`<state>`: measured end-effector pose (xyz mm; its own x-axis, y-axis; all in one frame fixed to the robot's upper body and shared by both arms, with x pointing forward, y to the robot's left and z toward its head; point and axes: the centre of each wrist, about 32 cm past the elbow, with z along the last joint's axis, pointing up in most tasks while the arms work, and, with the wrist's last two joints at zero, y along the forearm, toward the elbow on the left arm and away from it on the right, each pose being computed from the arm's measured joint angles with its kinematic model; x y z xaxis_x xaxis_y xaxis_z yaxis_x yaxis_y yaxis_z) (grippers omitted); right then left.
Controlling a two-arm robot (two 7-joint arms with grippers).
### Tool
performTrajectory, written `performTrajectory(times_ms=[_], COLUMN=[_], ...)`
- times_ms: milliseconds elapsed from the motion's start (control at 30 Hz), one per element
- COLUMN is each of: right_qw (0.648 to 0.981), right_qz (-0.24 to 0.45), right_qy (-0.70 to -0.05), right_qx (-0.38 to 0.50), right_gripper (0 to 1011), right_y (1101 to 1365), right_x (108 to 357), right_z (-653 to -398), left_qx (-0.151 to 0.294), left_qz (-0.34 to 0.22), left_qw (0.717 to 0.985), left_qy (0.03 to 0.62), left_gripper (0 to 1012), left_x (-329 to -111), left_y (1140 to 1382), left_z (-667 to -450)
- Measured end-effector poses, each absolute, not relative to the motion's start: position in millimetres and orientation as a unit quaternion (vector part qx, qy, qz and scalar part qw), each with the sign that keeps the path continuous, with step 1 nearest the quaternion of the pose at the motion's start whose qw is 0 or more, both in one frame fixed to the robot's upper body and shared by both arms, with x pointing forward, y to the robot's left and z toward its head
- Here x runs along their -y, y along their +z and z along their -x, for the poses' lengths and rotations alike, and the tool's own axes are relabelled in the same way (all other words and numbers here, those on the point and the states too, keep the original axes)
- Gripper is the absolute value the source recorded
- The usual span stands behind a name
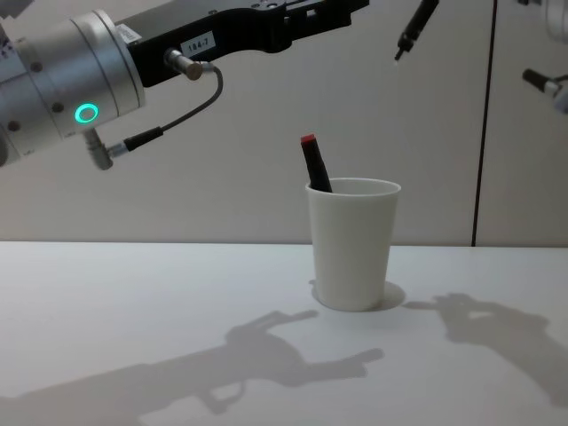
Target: Place the pen into the pen holder.
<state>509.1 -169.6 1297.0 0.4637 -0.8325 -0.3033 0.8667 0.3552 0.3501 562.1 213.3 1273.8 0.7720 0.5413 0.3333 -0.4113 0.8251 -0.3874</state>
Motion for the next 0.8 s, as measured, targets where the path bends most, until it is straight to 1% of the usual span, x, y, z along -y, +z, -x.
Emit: performTrajectory(times_ms=[367,800], right_qw=[0.829,0.833], right_qz=[-0.174,-0.116], right_qy=[-0.531,-0.537], right_qx=[0.03,0.063], right_gripper=[142,142], right_y=[1278,1257], right_x=[155,134], right_z=[-523,-539], left_qx=[0.22,0.22], left_qz=[0.148,0.148], left_qw=[0.93,0.93], left_qy=[0.256,0.256], left_gripper=[1003,1003], left_x=[-213,-213], left_y=[1274,1274], left_z=[-562,-562])
